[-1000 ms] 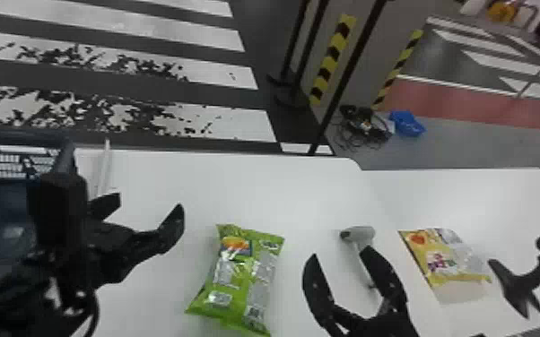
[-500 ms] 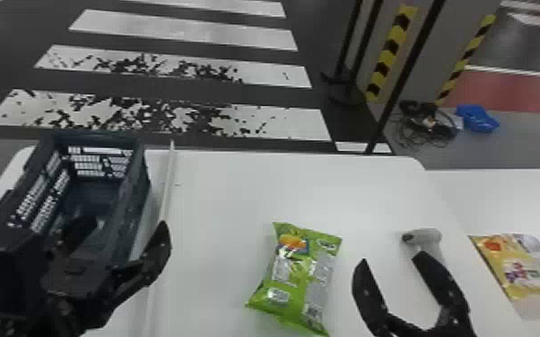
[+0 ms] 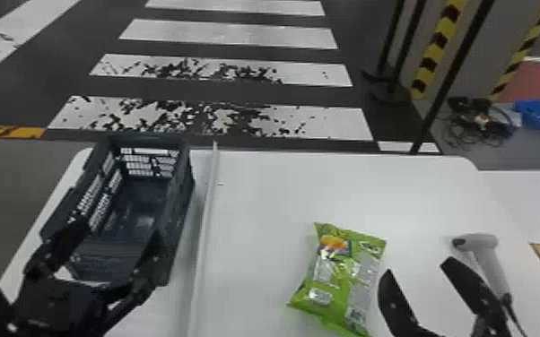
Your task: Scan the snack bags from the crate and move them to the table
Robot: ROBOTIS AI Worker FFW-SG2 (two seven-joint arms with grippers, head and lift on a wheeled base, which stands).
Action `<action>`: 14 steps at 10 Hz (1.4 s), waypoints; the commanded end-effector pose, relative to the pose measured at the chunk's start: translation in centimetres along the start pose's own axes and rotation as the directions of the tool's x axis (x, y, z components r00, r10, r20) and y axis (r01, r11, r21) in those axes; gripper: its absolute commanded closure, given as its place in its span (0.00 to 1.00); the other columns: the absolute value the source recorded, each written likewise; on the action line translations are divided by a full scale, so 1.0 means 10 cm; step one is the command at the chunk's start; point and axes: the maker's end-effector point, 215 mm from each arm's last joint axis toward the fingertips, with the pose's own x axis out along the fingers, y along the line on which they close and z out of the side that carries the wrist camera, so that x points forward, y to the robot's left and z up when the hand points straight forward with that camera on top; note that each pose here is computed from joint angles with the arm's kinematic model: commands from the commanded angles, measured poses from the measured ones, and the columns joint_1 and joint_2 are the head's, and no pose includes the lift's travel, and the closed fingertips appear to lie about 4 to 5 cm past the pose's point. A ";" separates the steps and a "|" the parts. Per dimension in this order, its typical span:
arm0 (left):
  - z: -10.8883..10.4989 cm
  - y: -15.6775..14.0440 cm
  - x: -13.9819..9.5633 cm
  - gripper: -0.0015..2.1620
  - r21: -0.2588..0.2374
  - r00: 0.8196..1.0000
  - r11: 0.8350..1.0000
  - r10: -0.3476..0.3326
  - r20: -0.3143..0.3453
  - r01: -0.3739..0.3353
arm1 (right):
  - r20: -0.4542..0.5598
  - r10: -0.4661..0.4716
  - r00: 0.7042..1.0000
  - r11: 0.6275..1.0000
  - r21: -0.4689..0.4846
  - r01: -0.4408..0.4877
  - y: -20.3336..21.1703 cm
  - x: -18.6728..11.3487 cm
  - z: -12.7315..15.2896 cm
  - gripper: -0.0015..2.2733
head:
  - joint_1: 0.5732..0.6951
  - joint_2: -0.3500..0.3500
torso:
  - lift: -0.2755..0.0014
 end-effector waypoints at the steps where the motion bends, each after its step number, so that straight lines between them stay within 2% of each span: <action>1: -0.02 0.12 -0.09 0.03 0.012 1.000 1.000 0.021 0.005 -0.021 | -0.030 0.024 0.999 1.000 0.007 -0.024 0.10 0.02 -0.09 0.06 | 1.00 0.49 | 0.65; 3: -0.09 0.17 -0.14 0.03 0.007 1.000 1.000 0.027 -0.003 -0.027 | -0.067 0.079 0.995 0.997 0.027 -0.077 0.41 0.03 -0.23 0.06 | 1.00 0.56 | 0.65; 5: -0.04 0.20 -0.14 0.03 0.011 1.000 1.000 0.029 0.008 -0.029 | -0.076 0.134 0.988 0.991 0.039 -0.131 0.75 0.02 -0.26 0.06 | 1.00 0.66 | 0.65; 6: -0.02 0.24 -0.15 0.03 -0.005 1.000 1.000 0.021 0.011 -0.021 | -0.084 0.160 0.984 0.987 0.036 -0.157 0.91 0.01 -0.29 0.06 | 1.00 0.68 | 0.65; 8: -0.05 0.34 -0.21 0.03 -0.013 0.999 0.999 0.034 0.003 -0.034 | -0.108 0.185 0.977 0.983 0.039 -0.182 1.05 0.03 -0.42 0.06 | 1.00 0.79 | 0.65; 9: -0.08 0.36 -0.23 0.03 -0.023 1.000 0.999 0.028 -0.005 -0.028 | -0.121 0.192 0.974 0.981 0.038 -0.189 1.09 0.02 -0.50 0.11 | 1.00 0.83 | 0.65; 10: -0.08 0.39 -0.24 0.03 -0.032 1.000 0.999 0.026 -0.003 -0.026 | -0.167 0.195 0.966 0.981 0.038 -0.191 1.09 0.06 -0.66 0.29 | 1.00 0.85 | 0.65; 12: -0.13 0.39 -0.24 0.03 -0.044 1.000 0.999 0.019 -0.014 -0.020 | -0.214 0.211 0.954 0.978 0.042 -0.206 1.13 0.11 -0.80 0.88 | 1.00 0.87 | 0.65; 13: -0.13 0.39 -0.24 0.03 -0.046 1.000 0.999 0.018 -0.014 -0.019 | -0.219 0.205 0.954 0.979 0.046 -0.200 1.12 0.16 -0.83 0.99 | 1.00 0.88 | 0.65; 14: -0.13 0.38 -0.24 0.03 -0.045 1.000 0.999 0.011 -0.015 -0.012 | -0.220 0.199 0.955 0.980 0.052 -0.192 1.12 0.18 -0.85 0.99 | 1.00 0.89 | 0.65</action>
